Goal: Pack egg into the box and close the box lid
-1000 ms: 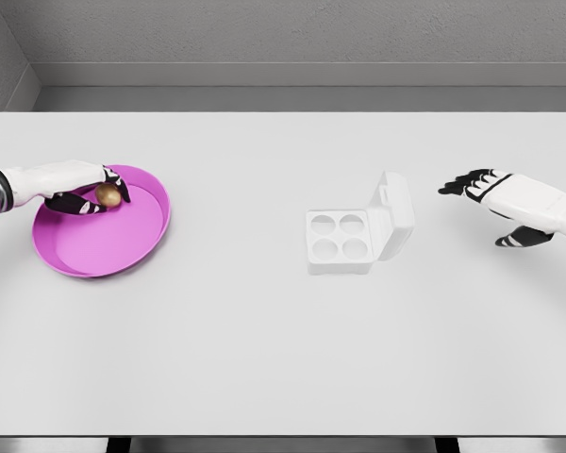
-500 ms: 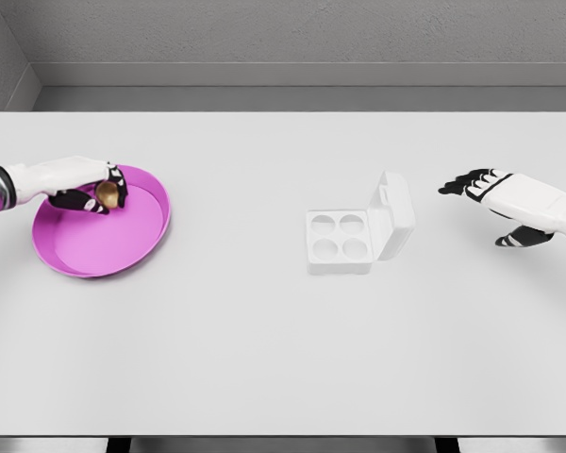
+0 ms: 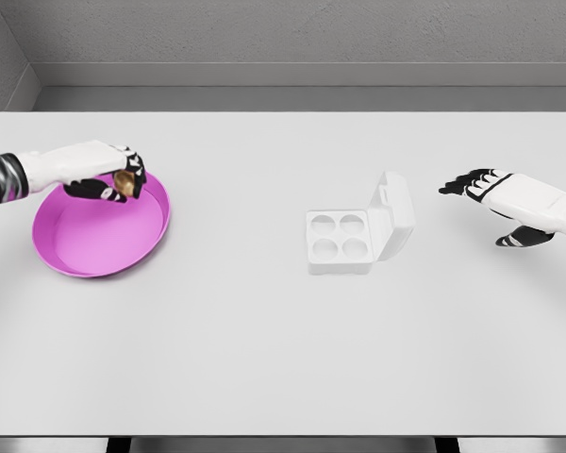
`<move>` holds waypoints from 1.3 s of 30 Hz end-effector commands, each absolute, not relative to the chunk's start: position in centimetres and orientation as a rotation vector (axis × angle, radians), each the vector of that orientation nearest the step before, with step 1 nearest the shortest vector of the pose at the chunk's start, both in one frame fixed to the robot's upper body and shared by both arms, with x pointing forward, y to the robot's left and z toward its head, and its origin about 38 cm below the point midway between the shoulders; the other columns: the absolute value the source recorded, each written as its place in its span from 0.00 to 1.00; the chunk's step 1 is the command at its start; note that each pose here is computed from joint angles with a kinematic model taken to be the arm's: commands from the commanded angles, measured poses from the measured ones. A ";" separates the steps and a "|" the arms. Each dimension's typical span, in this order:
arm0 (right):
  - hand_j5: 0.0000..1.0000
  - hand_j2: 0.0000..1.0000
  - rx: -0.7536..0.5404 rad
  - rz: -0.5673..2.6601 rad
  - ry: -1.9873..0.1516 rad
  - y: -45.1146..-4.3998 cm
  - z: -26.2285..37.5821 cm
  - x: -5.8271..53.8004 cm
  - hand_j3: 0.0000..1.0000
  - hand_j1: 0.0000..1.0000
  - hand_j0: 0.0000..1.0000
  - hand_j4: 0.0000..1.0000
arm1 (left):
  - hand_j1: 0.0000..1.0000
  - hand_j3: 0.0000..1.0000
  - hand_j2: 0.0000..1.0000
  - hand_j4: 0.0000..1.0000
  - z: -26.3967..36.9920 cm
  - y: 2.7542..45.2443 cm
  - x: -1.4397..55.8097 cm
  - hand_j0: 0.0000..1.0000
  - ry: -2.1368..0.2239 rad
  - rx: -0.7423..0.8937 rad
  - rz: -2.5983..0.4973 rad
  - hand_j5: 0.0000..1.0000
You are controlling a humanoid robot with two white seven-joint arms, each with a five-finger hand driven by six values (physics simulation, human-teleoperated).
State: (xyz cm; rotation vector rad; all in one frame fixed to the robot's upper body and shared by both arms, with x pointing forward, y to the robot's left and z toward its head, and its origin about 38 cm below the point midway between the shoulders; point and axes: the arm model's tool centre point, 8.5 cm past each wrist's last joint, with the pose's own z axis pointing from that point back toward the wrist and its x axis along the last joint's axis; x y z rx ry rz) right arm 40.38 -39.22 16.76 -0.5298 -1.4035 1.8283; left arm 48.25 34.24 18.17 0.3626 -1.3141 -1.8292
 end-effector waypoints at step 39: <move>1.00 1.00 -0.529 1.821 -1.408 -39.3 16.9 40.4 1.00 1.00 1.00 1.00 | 0.29 0.29 0.29 0.29 21.6 21.4 45.6 0.29 -1.710 0.235 -1.914 0.29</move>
